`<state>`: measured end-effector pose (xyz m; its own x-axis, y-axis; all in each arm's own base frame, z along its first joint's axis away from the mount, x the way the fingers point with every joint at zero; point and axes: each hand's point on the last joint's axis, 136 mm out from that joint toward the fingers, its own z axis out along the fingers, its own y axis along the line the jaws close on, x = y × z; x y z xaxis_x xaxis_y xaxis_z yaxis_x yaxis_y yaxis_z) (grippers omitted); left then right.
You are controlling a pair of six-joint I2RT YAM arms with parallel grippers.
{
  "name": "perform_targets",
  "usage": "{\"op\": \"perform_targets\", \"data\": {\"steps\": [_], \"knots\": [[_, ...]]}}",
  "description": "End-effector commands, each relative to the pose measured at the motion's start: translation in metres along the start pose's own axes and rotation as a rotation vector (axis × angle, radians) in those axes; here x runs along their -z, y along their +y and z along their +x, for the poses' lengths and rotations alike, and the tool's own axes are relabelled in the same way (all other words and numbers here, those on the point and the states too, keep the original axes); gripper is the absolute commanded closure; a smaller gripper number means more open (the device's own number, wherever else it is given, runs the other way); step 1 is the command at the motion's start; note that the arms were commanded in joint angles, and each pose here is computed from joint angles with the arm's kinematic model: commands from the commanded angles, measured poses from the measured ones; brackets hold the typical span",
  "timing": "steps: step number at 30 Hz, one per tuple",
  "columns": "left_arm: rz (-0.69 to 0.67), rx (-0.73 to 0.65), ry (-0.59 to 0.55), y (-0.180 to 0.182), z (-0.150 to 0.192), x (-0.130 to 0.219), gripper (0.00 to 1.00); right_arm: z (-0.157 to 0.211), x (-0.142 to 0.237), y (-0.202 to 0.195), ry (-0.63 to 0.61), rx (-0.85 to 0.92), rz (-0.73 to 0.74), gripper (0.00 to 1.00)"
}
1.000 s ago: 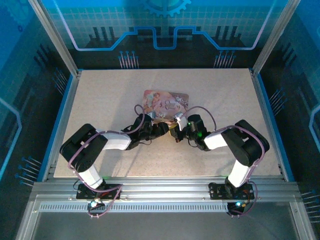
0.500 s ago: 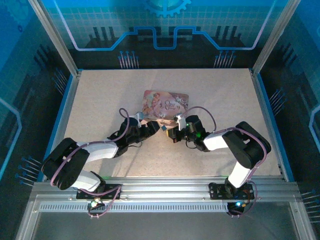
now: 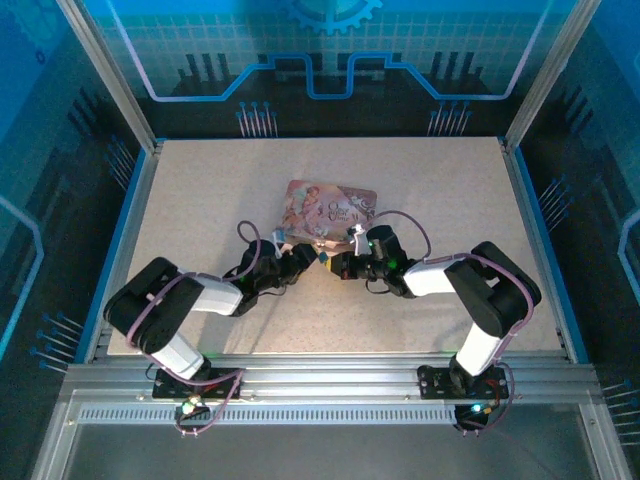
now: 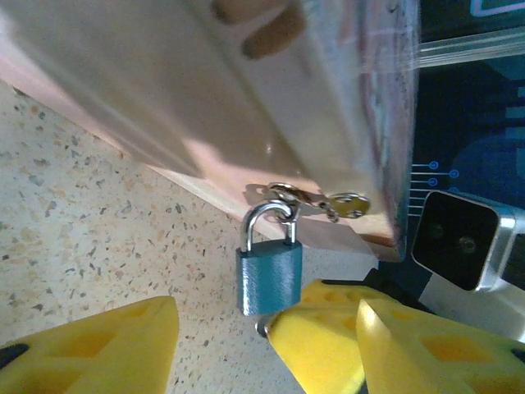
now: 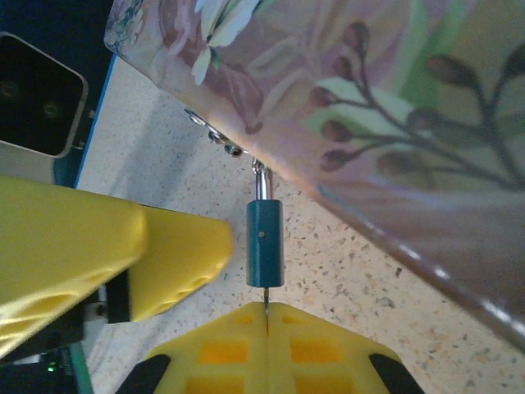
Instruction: Unlock the padlock with the key
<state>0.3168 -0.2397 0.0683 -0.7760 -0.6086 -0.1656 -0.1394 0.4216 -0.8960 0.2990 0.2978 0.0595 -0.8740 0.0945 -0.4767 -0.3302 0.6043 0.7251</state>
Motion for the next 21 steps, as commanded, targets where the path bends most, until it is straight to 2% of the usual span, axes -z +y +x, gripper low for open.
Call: {"op": "perform_targets", "data": {"steps": [1, 8, 21], "knots": [[0.099, 0.025, 0.006, -0.014, -0.002, -0.004, 0.43, 0.005, -0.007, 0.010, 0.048, -0.054, -0.034, 1.00], [0.153, 0.071, 0.018, -0.014, -0.002, -0.016, 0.47, 0.005, -0.010, 0.009, 0.060, -0.069, -0.031, 1.00], [0.174, 0.096, -0.017, -0.010, -0.009, -0.021, 0.65, 0.008, -0.011, 0.006, 0.069, -0.085, -0.023, 1.00]]}}
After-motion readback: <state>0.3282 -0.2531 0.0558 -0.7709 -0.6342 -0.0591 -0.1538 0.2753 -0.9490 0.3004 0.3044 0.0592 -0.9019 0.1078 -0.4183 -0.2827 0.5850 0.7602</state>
